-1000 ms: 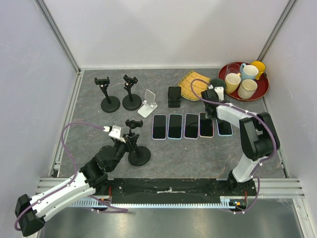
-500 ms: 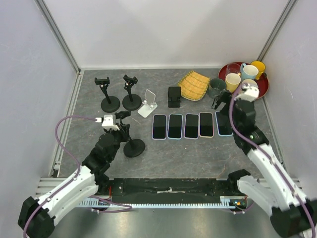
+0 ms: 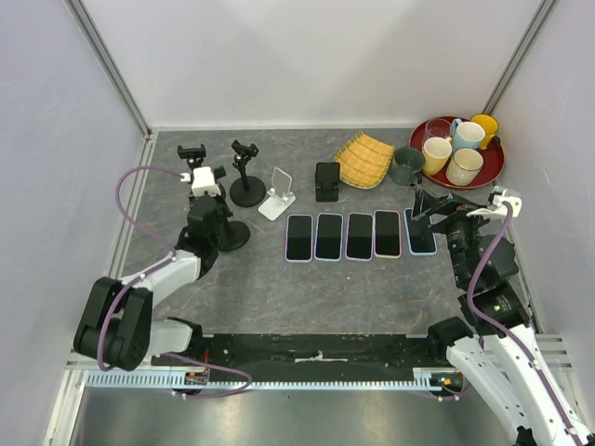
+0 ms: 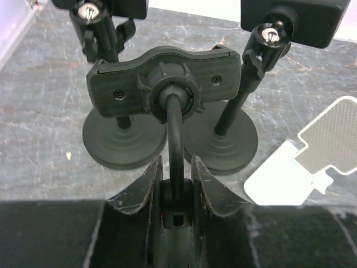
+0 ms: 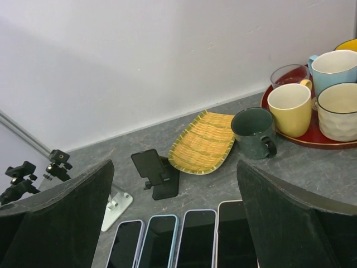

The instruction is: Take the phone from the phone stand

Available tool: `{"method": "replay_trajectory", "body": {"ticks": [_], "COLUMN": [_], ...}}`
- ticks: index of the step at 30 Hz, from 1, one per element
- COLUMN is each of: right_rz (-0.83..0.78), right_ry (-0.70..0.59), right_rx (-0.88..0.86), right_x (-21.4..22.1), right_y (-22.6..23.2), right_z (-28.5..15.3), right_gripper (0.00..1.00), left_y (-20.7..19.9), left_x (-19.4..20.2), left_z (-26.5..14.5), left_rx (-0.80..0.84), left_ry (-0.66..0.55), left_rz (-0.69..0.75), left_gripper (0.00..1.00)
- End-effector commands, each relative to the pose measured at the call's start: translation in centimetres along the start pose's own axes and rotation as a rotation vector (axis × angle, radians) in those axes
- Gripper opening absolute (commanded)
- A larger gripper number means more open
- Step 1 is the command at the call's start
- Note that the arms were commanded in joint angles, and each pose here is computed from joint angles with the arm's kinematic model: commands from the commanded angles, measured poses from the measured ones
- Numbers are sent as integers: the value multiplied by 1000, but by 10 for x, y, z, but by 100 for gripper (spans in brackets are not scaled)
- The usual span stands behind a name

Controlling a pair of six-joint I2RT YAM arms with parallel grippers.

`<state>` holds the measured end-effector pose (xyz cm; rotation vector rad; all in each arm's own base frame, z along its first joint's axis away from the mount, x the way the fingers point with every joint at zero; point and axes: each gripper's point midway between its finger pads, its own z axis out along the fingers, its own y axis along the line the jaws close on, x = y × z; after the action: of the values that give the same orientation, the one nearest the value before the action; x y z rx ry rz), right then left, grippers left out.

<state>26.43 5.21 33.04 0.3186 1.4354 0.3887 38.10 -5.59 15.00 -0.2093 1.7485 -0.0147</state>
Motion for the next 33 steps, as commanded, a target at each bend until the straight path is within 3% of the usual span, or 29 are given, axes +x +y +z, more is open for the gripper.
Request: {"method": "replay_trajectory", "body": {"ticks": [1,7,17,23,28,30,33], "right_rz": [1,-1,-18,-49,-104,-133,-169], "right_ry": [-50,-56,-57,-51,-80,-98,-118], "right_rx": [-16,-23,-39,-31,18,44,78], "right_x": [-14,-18,-30,-34,-50,-56,-61], "right_y": [6,8,12,9,0,-6,-13], "right_z": [-5,-8,-17,-23,-32,-34,-40], "right_gripper": [98,98,98,98,98,98,98], "left_y": [-10,-19,-20,-12,-11,-10,-8], "left_x": [-46,-42,-37,-26,-49,-77,-102], "left_z": [19,26,4,-17,-51,-67,-89], "left_rx": [38,76,104,92,122,138,171], "left_ry": [-149,-138,-104,-35,-23,-86,-171], "left_rz": [116,151,7,-64,-124,-153,-182], "left_gripper": [8,16,54,69,79,80,90]}}
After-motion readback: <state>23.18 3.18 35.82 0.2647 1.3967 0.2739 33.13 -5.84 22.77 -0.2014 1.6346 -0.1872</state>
